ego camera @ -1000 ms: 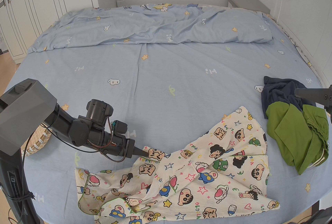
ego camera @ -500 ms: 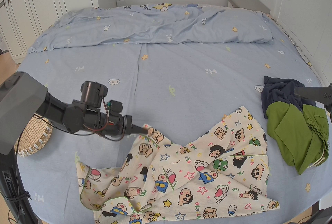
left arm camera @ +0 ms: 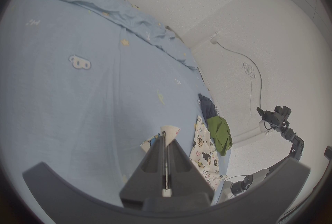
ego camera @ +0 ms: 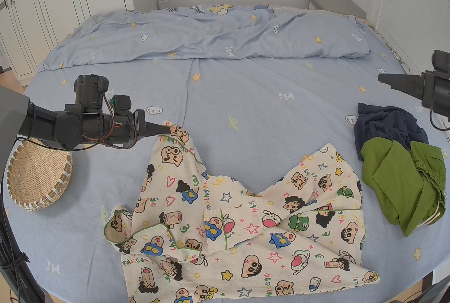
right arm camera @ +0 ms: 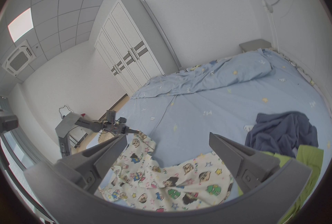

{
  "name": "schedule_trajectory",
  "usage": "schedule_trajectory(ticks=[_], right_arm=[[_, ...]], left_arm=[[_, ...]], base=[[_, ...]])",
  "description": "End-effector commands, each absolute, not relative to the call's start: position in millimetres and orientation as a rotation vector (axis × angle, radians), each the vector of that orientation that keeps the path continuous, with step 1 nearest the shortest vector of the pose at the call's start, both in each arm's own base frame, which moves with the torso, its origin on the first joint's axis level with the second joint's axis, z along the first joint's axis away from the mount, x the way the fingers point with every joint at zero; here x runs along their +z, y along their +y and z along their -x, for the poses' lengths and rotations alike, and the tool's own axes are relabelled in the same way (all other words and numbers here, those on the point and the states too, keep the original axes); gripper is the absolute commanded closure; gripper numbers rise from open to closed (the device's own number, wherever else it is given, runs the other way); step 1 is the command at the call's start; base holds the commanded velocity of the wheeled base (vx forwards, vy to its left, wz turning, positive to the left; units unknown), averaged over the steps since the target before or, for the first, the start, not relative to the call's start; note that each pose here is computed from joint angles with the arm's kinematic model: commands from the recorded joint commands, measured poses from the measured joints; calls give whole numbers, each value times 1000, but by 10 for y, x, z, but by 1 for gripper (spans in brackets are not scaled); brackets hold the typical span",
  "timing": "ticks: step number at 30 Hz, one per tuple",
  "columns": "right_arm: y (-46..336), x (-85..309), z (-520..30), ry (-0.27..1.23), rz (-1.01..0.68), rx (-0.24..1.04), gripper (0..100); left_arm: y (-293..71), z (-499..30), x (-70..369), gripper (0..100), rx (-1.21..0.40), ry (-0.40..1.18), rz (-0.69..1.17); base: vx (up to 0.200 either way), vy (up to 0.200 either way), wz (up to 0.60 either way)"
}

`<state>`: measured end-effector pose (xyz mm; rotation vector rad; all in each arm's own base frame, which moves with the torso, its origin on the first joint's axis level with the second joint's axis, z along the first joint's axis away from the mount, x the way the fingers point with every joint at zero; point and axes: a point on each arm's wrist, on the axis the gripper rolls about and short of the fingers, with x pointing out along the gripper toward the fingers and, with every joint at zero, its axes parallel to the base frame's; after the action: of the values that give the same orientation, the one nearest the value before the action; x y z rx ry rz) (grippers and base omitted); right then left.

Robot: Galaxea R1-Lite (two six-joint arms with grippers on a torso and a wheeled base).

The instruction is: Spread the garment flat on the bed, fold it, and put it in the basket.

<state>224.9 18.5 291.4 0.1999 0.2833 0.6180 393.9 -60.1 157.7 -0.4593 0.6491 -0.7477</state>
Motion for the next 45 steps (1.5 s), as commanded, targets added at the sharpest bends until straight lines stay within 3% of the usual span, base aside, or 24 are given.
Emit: schedule_trajectory(ticks=[1,14,28,45], right_arm=[[103,2669,-2928,343,-195,587,0],[-172,1993,-3586,513,-257,533,0],[36,1260,-4008,674,-281,573,0],[160,953,-4200,678,-272,599,0]], left_arm=[[-439,-3976,1751,100,-719,585,463],[-489,-4124,1663,100,-692,588,458],[-553,-4126,1587,100,-701,616,461],[-553,-4124,1593,100,-702,614,461]], base=[[0,0,0],[0,0,0],[0,0,0],[0,0,0]])
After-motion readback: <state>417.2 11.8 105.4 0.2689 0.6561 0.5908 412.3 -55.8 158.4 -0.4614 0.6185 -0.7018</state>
